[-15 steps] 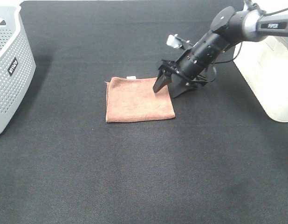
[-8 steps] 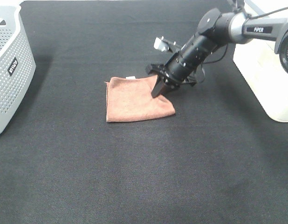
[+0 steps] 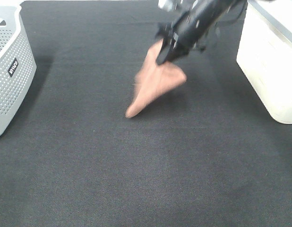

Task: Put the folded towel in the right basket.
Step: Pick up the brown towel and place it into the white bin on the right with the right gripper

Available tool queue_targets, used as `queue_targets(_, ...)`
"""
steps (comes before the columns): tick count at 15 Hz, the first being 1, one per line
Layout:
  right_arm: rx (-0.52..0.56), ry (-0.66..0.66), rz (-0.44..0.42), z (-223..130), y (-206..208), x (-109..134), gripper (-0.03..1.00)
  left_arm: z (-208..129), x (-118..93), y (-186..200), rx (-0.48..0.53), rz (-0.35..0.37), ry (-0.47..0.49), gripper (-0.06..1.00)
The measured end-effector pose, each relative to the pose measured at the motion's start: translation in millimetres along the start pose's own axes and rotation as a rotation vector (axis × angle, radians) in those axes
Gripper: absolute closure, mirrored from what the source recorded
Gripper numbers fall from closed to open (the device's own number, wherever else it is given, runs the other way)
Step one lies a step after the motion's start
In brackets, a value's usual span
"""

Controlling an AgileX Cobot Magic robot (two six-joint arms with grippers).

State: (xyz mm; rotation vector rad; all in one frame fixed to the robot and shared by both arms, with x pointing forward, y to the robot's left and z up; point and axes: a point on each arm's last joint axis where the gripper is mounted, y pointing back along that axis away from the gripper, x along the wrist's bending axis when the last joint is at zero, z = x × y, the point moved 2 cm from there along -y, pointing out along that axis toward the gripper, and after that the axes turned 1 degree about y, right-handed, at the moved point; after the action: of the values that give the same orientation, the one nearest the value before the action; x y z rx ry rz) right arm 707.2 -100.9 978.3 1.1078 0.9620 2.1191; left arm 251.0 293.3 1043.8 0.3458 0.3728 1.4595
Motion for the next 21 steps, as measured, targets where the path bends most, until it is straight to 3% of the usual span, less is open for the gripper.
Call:
queue_targets(4, -0.101, 0.106, -0.088, 10, 80, 40, 0.94, 0, 0, 0, 0.0, 0.0, 0.0, 0.07)
queue_targets(5, -0.101, 0.106, -0.088, 10, 80, 40, 0.94, 0, 0, 0, 0.0, 0.0, 0.0, 0.07)
queue_targets(9, -0.217, 0.109, -0.216, 7, 155, 48, 0.94, 0, 0, 0, 0.0, 0.0, 0.0, 0.07)
queue_targets(10, -0.254, 0.079, -0.24, 5, 176, 40, 0.94, 0, 0, 0, 0.0, 0.0, 0.0, 0.07)
queue_targets(15, -0.41, -0.15, -0.41, -26, 275, -46, 0.94, 0, 0, 0, 0.0, 0.0, 0.0, 0.07)
queue_targets(18, -0.478, -0.27, -0.493, -50, 313, -91, 0.94, 0, 0, 0, 0.0, 0.0, 0.0, 0.07)
queue_targets(21, -0.481, -0.311, -0.521, -55, 316, -108, 0.94, 0, 0, 0, 0.0, 0.0, 0.0, 0.07)
